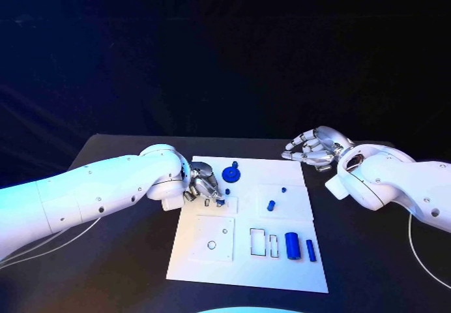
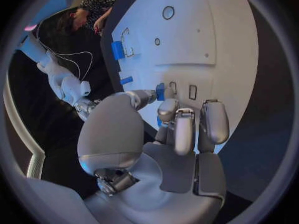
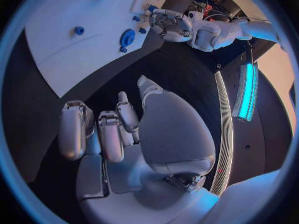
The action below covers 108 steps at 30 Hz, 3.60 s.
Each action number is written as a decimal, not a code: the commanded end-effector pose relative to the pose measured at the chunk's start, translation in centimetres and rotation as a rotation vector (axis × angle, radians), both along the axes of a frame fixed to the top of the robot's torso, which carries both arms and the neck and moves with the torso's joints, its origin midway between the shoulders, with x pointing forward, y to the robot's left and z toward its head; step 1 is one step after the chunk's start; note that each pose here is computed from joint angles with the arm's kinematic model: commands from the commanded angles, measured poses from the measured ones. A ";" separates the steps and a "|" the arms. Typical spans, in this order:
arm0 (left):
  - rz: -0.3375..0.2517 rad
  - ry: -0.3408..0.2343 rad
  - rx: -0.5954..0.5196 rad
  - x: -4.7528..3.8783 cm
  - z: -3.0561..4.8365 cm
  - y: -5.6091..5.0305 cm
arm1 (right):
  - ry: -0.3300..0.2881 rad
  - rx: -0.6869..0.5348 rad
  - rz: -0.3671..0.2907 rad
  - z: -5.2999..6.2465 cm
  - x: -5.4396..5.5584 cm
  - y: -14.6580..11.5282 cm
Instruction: Assemble the parts on the task board
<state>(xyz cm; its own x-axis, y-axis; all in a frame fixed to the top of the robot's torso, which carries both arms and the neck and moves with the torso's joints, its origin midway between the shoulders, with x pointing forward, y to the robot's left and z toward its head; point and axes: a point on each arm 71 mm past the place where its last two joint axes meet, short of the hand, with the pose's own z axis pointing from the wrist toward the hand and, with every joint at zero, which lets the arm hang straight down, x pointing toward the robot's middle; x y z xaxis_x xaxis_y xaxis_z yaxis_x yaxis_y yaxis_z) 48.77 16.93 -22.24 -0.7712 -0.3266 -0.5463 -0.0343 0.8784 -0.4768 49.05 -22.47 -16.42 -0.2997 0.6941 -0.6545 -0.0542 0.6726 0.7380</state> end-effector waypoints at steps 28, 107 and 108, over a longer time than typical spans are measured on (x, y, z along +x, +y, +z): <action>-0.012 -0.178 0.042 -1.12 0.23 -0.6 | -0.008 -0.004 0.004 -0.1 -0.2 -0.5; -0.014 -0.092 0.055 -1.36 -1.93 -0.5 | 0.020 -0.012 0.023 -0.3 -0.4 0.0; -0.015 -0.091 0.054 -1.36 -1.93 -0.5 | 0.020 -0.012 0.023 -0.3 -0.4 0.0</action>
